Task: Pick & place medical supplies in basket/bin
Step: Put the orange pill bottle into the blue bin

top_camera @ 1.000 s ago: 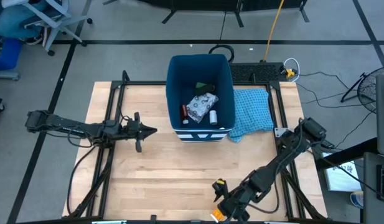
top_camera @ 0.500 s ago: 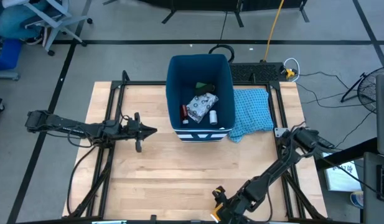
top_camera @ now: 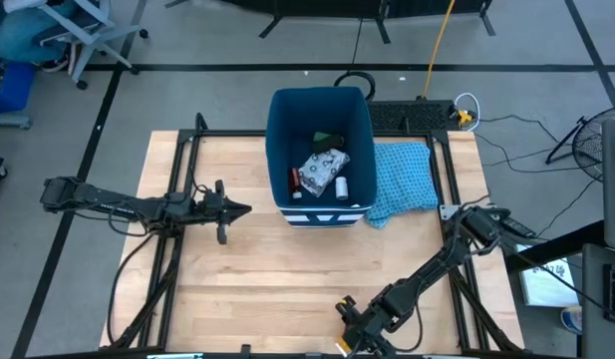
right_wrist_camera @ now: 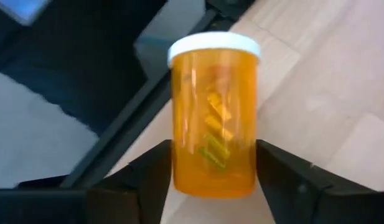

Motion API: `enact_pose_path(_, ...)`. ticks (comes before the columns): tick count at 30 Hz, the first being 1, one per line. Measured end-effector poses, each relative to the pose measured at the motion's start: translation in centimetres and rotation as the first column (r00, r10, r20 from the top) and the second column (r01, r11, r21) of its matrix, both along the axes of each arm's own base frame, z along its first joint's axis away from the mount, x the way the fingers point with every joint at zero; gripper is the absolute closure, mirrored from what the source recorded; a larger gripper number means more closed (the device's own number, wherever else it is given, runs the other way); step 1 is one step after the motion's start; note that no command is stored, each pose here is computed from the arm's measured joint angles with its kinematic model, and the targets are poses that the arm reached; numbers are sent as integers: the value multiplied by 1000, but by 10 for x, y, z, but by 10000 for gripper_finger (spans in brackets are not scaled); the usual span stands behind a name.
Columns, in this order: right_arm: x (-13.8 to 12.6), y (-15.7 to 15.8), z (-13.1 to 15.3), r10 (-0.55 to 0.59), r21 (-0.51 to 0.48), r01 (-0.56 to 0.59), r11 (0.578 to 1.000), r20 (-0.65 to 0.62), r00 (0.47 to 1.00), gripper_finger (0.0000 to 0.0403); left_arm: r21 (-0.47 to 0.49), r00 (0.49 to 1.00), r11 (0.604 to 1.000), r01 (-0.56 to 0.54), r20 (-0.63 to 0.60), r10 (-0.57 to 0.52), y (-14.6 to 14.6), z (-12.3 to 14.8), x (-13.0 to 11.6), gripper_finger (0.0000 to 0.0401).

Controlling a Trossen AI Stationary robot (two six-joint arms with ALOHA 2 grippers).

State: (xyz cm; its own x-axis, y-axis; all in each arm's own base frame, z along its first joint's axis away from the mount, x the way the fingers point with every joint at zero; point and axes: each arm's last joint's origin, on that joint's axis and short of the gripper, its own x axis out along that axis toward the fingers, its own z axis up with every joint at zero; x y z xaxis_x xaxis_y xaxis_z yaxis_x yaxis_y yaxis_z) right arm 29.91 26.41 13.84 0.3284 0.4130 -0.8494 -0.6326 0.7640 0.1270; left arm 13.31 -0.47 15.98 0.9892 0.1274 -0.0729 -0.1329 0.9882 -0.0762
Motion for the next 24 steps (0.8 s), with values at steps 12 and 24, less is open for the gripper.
enact_pose_path(12, 14, -16, 5, -22, 67, 24, 997, -26, 999, 242, -48, 1000, 999, 8, -10, -9, 0, -2, 0, 380)
enact_pose_path(24, -9, -74, 74, -42, 191, 7, 982, 176, 983, 241, -44, 1000, 999, 22, -21, -23, -1, -3, 0, 380)
